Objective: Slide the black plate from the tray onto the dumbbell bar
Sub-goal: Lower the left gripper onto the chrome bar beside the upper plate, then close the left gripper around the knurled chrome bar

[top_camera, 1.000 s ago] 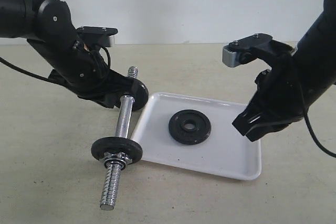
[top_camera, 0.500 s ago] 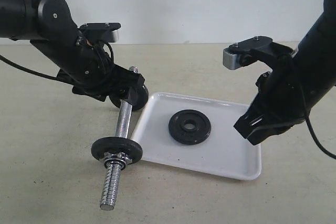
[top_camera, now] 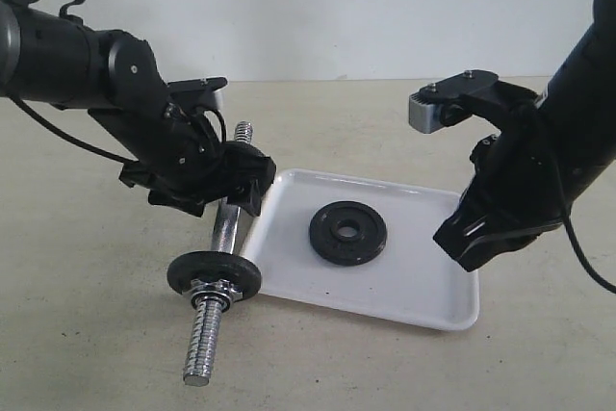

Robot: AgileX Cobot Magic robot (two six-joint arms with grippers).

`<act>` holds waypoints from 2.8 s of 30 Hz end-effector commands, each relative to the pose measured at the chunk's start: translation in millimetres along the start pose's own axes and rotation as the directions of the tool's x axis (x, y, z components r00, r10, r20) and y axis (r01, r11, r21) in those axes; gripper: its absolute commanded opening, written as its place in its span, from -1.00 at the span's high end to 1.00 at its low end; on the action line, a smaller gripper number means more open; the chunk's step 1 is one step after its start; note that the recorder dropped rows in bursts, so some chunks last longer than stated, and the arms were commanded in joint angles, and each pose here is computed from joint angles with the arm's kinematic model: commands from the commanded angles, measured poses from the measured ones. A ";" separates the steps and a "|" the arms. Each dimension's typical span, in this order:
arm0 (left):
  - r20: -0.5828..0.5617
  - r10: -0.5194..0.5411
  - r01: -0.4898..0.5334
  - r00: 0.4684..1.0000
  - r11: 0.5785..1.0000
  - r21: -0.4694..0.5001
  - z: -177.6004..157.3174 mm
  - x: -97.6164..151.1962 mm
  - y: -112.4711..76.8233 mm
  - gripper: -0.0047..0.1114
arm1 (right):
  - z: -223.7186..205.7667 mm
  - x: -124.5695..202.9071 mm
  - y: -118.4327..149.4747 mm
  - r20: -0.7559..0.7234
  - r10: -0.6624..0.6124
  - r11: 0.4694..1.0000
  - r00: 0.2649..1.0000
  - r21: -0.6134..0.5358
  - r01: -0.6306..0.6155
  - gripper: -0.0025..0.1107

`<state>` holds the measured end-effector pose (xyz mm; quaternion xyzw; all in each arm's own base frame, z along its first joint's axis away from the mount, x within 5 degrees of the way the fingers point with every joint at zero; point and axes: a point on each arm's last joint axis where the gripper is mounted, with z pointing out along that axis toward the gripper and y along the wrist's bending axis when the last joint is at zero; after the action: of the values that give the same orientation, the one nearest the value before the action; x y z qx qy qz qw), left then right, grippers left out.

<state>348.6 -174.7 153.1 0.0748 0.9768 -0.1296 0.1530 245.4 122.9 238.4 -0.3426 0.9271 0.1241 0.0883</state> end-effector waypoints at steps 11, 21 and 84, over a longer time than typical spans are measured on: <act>0.073 0.038 -0.039 0.997 0.999 0.008 2.3 -4.3 -11.2 -0.25 | -2.5 -0.5 1.8 0.002 -0.014 1.000 1.000 -0.015 0.014 0.96; 0.096 0.036 -0.030 0.995 0.998 -0.058 1.9 -6.6 -5.2 -0.21 | -2.5 0.7 2.6 -0.011 -0.016 1.000 1.000 -0.024 0.016 0.96; 0.103 0.091 -0.083 0.991 0.994 -0.078 26.6 -5.9 -0.1 0.30 | -2.5 -0.3 2.0 0.001 -0.039 0.999 0.999 -0.017 0.039 0.96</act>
<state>359.6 -181.2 129.9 0.0931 0.9703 -0.0937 0.2029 243.8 123.6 238.5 -0.3547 0.9222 0.1300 0.0830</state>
